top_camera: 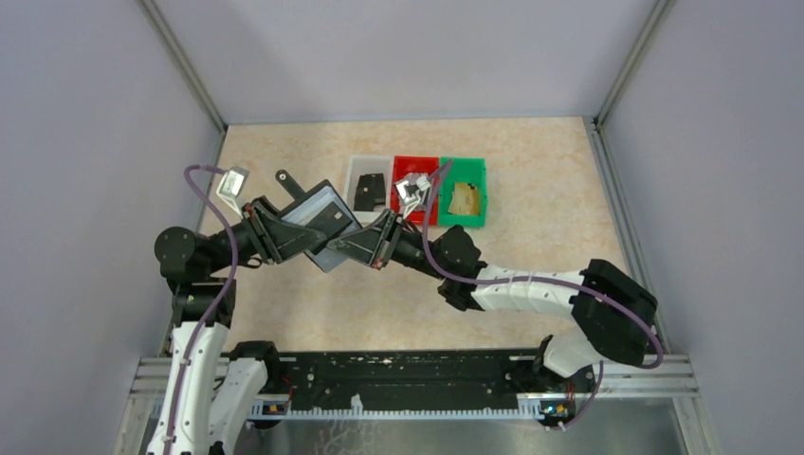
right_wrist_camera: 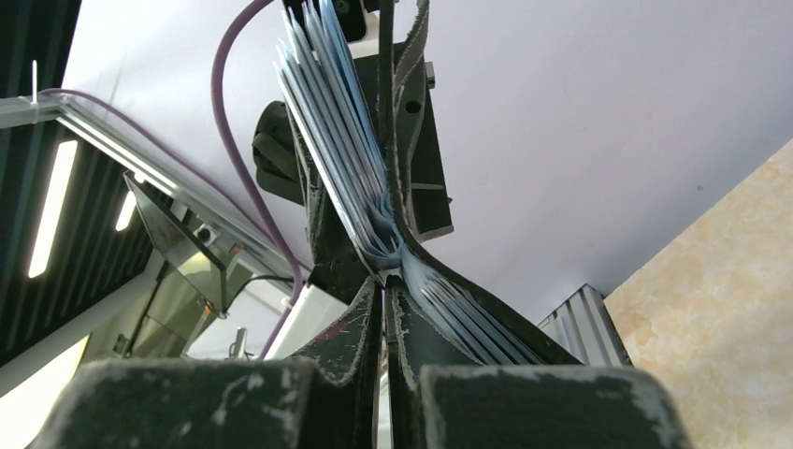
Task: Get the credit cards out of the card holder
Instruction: Remove the credit card from the card holder.
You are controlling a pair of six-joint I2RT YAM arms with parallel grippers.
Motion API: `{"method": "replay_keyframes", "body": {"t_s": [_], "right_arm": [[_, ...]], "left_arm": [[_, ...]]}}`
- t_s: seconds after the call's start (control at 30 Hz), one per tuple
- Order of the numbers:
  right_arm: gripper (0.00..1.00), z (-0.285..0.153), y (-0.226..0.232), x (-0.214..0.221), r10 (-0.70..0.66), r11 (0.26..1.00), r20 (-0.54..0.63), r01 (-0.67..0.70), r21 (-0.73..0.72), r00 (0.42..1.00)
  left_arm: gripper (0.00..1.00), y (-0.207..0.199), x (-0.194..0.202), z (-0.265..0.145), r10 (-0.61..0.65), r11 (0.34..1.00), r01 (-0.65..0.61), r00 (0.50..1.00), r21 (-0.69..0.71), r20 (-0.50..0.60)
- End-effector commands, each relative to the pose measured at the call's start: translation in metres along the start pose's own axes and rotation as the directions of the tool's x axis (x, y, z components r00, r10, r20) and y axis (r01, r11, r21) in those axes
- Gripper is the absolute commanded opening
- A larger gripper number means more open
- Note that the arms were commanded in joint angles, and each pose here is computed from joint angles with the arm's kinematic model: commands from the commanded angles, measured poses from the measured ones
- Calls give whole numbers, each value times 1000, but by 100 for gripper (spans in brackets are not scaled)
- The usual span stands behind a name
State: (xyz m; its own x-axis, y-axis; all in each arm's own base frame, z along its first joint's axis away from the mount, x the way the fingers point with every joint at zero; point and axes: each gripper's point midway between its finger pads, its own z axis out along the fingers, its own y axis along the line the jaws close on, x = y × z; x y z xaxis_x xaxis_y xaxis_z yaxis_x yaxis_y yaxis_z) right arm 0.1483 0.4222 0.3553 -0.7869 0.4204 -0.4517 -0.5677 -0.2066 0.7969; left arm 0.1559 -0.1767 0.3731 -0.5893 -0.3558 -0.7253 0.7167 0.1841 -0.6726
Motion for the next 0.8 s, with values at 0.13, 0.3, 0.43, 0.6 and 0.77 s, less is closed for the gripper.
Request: {"method": "replay_keyframes", "body": {"t_s": [0.13,0.3,0.43,0.6,0.77], "right_arm": [[0,-4,8,-20,-32,999,95,33,-8,995],[0,-5,8,-17,-37,999,90,38,-11,995],[0,-7,0,-9,-33,999,70,32,4,997],[0,1,-2,3,-29,1000,16,29,-9,999],[0,8,-1,10,-22,999,-5,22,-32,1000]], "left_arm": [[38,-27,2,-3,27,997,-26,999,77,-16],[37,-26,0,-2,23,997,-22,1000,73,-10],[34,-25,-3,-1,19,997,-19,1000,69,1],[32,-23,-4,0,13,998,-13,1000,65,5],[32,-24,-2,-1,13,998,-14,1000,67,3]]}}
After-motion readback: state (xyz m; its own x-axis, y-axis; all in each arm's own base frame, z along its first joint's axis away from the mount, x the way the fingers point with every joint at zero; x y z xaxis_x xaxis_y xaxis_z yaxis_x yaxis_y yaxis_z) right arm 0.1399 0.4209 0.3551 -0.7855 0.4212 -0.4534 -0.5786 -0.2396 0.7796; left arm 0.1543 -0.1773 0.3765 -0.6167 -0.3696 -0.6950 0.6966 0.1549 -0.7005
